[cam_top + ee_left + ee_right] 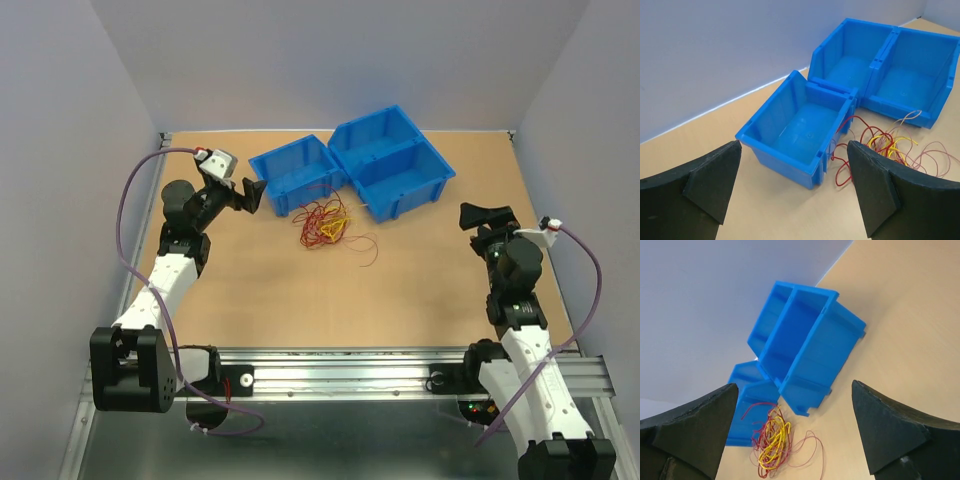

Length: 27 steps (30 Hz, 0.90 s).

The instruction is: Untangle the cables

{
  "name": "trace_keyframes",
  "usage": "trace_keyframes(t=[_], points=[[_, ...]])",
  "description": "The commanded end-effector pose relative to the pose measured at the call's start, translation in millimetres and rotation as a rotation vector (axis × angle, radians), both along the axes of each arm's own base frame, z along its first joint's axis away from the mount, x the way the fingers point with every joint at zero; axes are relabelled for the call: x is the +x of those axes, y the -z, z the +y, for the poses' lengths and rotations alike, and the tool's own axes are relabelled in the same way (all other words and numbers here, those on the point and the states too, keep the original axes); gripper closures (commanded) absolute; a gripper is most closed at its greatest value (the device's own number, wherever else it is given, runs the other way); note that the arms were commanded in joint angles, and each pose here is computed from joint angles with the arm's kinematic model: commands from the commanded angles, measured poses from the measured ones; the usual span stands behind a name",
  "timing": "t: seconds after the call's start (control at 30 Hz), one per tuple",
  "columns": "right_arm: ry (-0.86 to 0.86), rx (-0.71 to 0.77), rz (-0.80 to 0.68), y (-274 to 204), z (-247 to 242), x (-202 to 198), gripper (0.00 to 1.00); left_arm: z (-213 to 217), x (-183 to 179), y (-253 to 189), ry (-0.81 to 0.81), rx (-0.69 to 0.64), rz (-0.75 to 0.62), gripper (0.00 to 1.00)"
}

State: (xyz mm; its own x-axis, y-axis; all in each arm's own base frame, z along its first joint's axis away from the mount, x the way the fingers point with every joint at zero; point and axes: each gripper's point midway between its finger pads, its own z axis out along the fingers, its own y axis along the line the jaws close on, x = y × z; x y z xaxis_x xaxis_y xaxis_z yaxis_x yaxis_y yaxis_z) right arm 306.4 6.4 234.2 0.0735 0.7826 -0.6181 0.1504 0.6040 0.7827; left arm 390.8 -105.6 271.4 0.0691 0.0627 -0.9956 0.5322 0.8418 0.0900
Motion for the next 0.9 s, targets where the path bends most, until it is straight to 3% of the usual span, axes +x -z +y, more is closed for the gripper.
trace_keyframes(t=[0.0,0.1,0.13,0.17,0.2,0.33,0.5,0.57,0.73,0.8,0.83,0.87], points=[[0.086,-0.02,-0.072,-17.6,-15.5,-11.4,0.0,-13.4,-7.6,-23.8,0.083,-0.039,-0.044,0.01],[0.113,-0.035,-0.086,-19.7,-20.9,-16.1,0.0,-41.7,-19.1,-11.9,0.235,0.056,-0.026,0.02],[0.11,-0.042,-0.086,-20.3,-20.5,-16.2,0.0,-47.8,-16.8,-8.4,0.207,0.099,-0.031,0.03],[0.101,-0.051,-0.081,-19.9,-19.0,-15.5,0.0,-83.2,-29.5,1.3,0.25,0.144,-0.027,0.03],[0.099,-0.053,-0.079,-20.1,-18.9,-14.9,0.0,-81.6,-19.3,13.1,0.15,0.223,-0.037,0.02],[0.063,-0.066,-0.027,-9.0,-13.2,-6.2,0.0,-130.1,-23.2,56.7,0.196,0.366,0.056,0.05],[0.024,-0.077,0.009,-2.9,-6.9,1.1,0.0,-150.8,-12.9,126.4,0.208,0.507,0.227,0.13],[0.012,-0.078,0.015,-1.7,-4.8,2.6,0.0,-151.3,-1.9,135.2,0.171,0.526,0.26,0.19],[0.004,-0.082,0.018,-1.0,-3.5,3.1,0.0,-152.3,18.3,172.8,0.117,0.574,0.332,0.2],[0.004,-0.082,0.018,-1.0,-3.5,3.1,0.0,-154.8,25.7,193.0,0.109,0.602,0.371,0.26],[0.001,-0.081,0.018,-1.0,-3.0,3.1,0.0,-159.2,35.6,186.7,0.094,0.605,0.369,0.42],[0.0,-0.084,0.02,-0.5,-3.0,3.3,0.0,-157.1,33.0,196.2,0.096,0.624,0.407,0.48]])
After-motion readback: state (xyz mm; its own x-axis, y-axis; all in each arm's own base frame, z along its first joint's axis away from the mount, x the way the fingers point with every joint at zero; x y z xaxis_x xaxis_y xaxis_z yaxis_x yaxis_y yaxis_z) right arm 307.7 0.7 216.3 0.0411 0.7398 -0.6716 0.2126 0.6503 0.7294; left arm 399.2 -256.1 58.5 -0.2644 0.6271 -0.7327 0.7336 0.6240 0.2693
